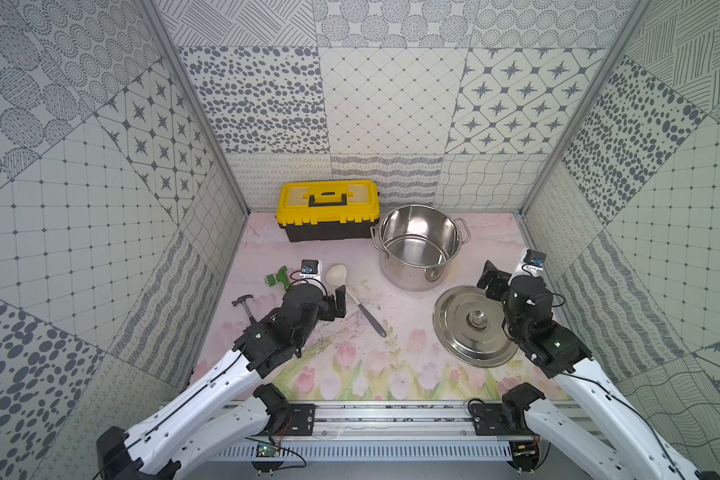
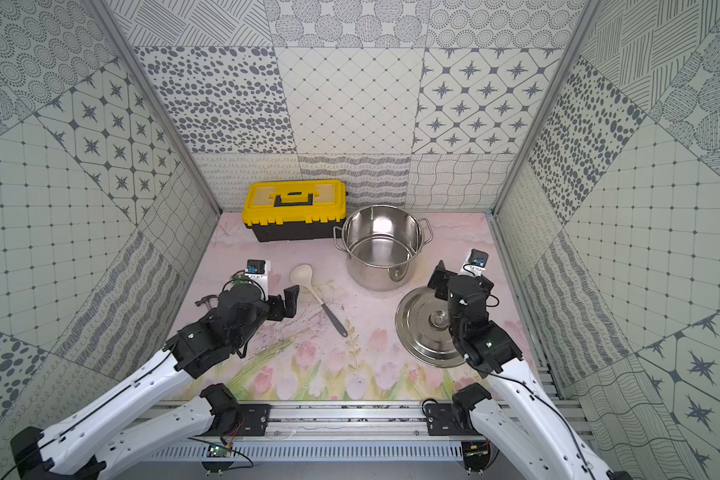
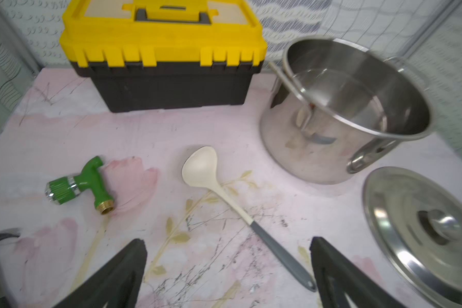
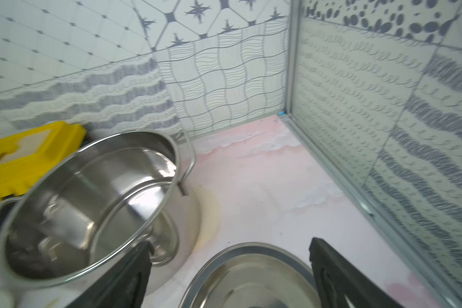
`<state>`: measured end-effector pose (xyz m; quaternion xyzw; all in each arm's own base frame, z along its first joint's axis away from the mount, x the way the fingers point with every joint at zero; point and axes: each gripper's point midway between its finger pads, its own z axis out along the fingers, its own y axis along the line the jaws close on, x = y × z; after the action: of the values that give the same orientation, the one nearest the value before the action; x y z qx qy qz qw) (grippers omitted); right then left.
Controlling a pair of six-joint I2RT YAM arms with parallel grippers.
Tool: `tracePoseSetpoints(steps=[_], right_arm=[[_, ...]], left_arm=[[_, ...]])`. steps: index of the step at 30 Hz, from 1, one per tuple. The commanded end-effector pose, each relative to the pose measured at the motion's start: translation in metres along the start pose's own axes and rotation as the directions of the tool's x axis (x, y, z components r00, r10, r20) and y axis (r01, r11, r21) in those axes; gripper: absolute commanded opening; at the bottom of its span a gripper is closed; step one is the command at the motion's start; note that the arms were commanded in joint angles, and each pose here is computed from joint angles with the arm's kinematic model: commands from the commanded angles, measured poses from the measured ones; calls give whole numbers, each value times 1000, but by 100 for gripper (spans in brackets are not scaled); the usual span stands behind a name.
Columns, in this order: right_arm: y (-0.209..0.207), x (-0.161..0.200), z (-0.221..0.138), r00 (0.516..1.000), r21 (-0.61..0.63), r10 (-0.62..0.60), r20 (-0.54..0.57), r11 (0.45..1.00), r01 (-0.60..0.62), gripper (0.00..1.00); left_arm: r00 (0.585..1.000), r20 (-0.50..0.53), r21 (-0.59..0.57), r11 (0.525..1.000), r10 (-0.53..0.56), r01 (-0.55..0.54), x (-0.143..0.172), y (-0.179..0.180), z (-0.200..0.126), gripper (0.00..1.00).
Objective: Stir the soup with a spoon
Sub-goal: Reset both arms
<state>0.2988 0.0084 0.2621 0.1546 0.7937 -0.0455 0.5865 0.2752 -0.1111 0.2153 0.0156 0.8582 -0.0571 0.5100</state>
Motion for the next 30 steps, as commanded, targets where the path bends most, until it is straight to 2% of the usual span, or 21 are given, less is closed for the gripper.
tracePoseSetpoints(steps=[1,4,10,13,15,17,19,21,22,24,27,28,30], right_arm=[[-13,12,39,996,42,-92,-21,995,93,97],[-32,31,70,997,100,-76,-8,992,76,97],[-37,77,114,987,127,-161,11,979,158,97],[-33,92,132,985,96,-171,0,981,170,97],[-32,97,142,983,82,-172,-69,981,177,97],[-31,98,146,983,63,-165,-84,983,170,97],[-31,96,143,986,44,-152,-65,987,155,97],[-26,93,137,994,-13,-107,-14,994,107,97],[-21,90,133,996,-53,-83,32,995,85,97],[-13,96,135,994,-100,-105,32,989,108,97],[-5,112,147,992,-139,-125,16,982,126,97],[1,116,147,989,-163,-146,18,976,147,97],[3,116,146,989,-174,-148,29,973,150,97]], left_arm=[[991,122,-202,979,48,-22,0,50,36,100],[992,101,-253,967,73,-45,13,70,58,100],[996,49,-312,949,73,-54,49,102,103,100],[995,78,-326,945,62,-33,46,113,121,100],[990,108,-311,949,87,-50,38,114,133,99],[987,107,-309,948,116,-78,34,118,146,99],[992,94,-298,953,81,-50,42,126,155,100],[998,56,-277,961,27,-11,46,129,158,99],[996,82,-271,962,30,-7,44,132,158,100],[997,79,-230,972,-24,41,51,134,156,99],[991,136,-193,981,2,24,55,131,157,99],[995,96,-190,981,-27,45,59,131,157,100],[991,133,-185,982,-4,28,55,131,157,100]])
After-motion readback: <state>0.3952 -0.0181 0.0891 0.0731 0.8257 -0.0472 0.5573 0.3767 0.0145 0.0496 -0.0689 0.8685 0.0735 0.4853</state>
